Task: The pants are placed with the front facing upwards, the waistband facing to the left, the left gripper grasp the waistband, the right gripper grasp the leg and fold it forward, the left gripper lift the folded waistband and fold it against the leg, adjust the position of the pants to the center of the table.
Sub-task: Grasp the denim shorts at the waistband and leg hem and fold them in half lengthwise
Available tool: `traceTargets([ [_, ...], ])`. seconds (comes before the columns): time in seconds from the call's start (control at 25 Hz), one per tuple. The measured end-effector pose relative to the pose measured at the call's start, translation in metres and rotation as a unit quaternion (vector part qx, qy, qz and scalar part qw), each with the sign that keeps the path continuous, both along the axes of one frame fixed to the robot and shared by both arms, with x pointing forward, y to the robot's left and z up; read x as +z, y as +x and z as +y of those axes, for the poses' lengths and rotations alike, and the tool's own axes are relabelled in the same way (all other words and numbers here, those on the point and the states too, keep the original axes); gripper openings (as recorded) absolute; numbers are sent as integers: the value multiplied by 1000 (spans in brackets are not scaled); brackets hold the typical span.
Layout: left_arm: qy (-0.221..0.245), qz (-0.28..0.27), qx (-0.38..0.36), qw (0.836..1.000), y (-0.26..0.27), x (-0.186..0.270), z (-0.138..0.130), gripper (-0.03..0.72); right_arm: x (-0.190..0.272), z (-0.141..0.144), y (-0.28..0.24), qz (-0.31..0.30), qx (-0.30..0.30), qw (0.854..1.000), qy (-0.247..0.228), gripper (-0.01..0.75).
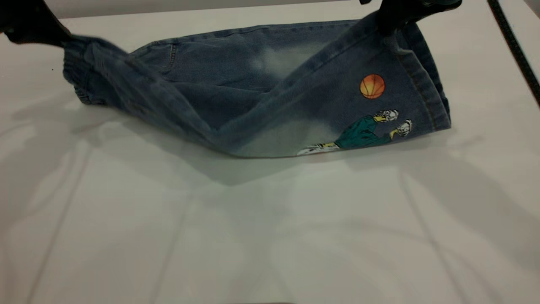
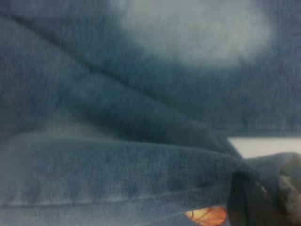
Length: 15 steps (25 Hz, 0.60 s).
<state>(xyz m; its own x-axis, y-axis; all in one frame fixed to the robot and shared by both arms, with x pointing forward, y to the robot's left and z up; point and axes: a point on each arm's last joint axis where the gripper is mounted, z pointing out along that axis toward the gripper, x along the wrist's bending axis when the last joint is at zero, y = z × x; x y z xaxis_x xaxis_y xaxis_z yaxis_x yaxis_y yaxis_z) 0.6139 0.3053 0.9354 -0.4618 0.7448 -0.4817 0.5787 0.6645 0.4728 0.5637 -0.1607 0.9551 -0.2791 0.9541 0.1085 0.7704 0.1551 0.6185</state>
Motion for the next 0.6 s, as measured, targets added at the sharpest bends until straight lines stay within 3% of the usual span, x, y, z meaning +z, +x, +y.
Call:
traceTargets([
  [0.28, -25, -52, 97, 994, 7, 7, 3, 36, -18, 4, 13, -32, -9, 999, 14, 34],
  [0.6, -79, -97, 190, 974, 15, 18, 2, 36, -22, 5, 20, -63, -20, 997, 31, 34],
])
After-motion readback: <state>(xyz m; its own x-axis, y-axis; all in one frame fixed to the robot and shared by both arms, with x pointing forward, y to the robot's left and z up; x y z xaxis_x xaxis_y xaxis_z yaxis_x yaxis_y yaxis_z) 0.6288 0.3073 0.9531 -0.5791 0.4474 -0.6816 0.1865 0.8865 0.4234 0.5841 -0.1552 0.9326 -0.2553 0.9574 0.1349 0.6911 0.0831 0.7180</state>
